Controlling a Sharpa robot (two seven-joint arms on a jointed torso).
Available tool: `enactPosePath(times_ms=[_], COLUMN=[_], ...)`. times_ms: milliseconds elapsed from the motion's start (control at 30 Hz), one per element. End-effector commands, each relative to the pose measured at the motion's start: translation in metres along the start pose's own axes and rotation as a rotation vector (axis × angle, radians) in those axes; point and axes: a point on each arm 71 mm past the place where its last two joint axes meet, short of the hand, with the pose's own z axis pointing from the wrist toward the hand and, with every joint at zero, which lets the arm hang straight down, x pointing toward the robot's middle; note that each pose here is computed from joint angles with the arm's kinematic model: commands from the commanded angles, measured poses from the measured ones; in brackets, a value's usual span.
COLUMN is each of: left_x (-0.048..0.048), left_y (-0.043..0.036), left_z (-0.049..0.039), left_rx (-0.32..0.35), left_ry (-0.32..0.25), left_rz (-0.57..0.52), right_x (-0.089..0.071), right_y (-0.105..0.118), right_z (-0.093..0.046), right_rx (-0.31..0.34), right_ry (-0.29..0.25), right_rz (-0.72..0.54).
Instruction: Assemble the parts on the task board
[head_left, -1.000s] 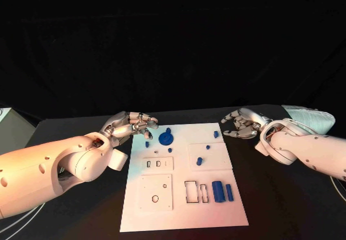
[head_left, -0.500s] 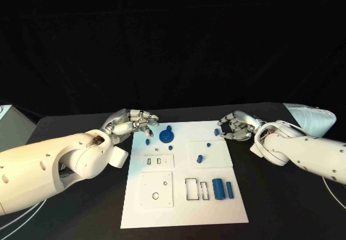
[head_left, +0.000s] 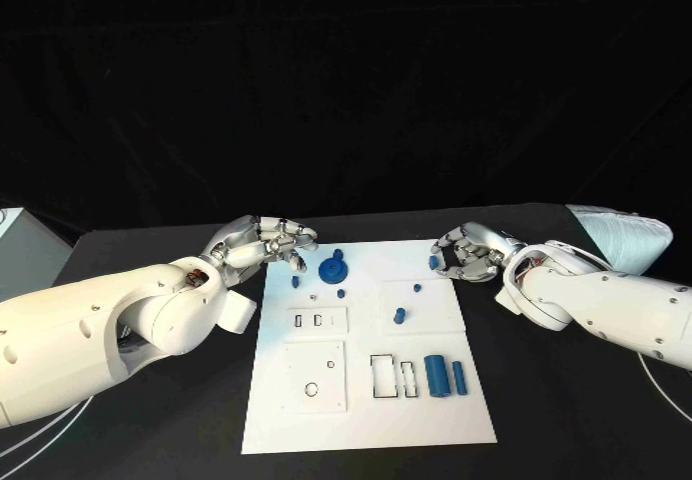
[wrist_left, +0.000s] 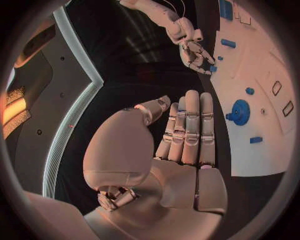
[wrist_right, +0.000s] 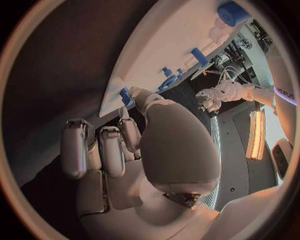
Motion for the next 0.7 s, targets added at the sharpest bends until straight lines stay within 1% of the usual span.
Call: enactPosePath(times_ms=[33, 333, 700], left_x=[0.0022, 0.0022, 0.002], left_y=[-0.0012, -0.0013, -0.0012], left_z=[0.0, -0.0006, -0.0009], left_rx=[0.013, 0.011, 0.009], left_ry=[0.022, 0.023, 0.024], left_rz=[-0.004, -0.004, -0.004], right_x=[0.0021, 0.0065, 0.0077], right_y=[0.0, 0.0016, 0.0028], right_z=[0.0008, 0.0025, 0.004], right_rx=[0.002, 0.002, 0.004], right_ry=[0.016, 0.022, 0.018], right_rz=[-0.006, -0.004, -0.004])
